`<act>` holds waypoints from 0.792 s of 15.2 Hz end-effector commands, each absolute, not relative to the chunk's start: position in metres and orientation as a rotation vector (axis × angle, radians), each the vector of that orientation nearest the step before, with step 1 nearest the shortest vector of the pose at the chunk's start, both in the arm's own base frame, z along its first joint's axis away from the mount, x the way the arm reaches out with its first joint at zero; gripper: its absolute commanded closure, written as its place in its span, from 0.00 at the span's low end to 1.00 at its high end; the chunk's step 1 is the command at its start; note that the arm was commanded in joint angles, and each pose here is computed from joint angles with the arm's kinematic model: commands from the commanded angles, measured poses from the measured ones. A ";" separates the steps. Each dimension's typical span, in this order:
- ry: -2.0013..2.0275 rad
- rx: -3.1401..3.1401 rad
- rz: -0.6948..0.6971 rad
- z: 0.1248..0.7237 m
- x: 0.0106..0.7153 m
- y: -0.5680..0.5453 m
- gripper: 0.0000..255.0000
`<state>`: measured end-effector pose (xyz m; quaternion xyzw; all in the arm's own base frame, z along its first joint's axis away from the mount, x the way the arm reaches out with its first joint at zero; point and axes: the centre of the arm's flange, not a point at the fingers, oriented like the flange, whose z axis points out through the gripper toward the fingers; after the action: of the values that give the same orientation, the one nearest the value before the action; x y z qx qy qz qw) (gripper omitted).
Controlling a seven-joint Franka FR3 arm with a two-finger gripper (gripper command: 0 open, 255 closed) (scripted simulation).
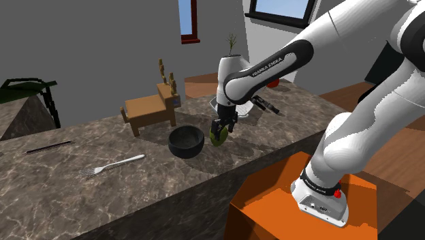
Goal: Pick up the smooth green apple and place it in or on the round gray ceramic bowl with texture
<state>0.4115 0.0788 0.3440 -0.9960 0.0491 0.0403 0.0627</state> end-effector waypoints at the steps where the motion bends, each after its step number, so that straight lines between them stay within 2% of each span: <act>1: 0.148 -3.010 0.122 0.344 0.412 0.079 0.00; 2: 0.148 -3.010 0.122 0.344 0.412 0.079 0.00; 3: 0.148 -3.010 0.122 0.344 0.412 0.079 1.00; 12: 0.148 -3.010 0.122 0.344 0.412 0.079 1.00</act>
<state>0.4120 0.0788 0.3447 -0.9960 0.0492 0.0395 0.0628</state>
